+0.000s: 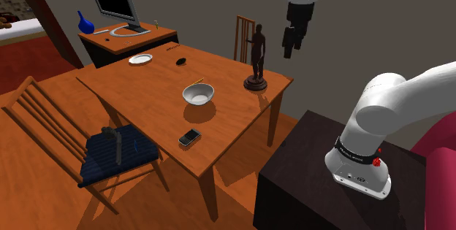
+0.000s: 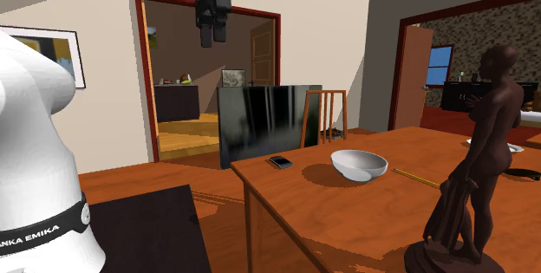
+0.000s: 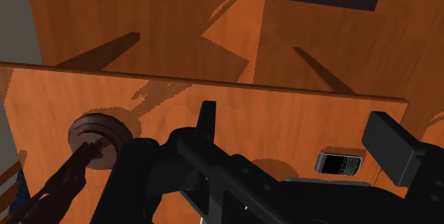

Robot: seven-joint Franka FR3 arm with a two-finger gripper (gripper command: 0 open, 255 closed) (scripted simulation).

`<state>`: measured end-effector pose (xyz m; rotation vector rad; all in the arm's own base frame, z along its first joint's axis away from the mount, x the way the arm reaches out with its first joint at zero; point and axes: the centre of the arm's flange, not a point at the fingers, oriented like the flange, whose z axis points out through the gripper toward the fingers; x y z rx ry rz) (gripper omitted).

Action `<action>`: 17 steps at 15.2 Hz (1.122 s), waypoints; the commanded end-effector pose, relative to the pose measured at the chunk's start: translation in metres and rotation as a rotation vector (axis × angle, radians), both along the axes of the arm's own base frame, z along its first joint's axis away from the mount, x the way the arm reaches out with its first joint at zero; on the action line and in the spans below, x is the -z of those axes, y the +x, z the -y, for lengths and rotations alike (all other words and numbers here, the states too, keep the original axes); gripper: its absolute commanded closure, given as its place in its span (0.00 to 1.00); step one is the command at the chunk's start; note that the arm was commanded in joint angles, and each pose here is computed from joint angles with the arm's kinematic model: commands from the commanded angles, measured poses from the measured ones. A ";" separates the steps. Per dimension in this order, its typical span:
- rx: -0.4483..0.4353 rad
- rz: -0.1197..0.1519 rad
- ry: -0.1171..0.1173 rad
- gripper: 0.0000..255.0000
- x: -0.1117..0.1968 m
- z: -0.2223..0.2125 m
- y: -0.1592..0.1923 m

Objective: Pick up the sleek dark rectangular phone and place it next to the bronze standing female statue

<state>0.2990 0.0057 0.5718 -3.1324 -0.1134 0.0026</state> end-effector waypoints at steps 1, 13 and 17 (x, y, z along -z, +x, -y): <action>0.000 0.000 0.000 0.00 0.000 0.000 0.000; 0.380 0.003 0.016 0.00 0.102 -0.112 0.037; 0.507 0.004 0.021 0.00 0.136 -0.146 0.058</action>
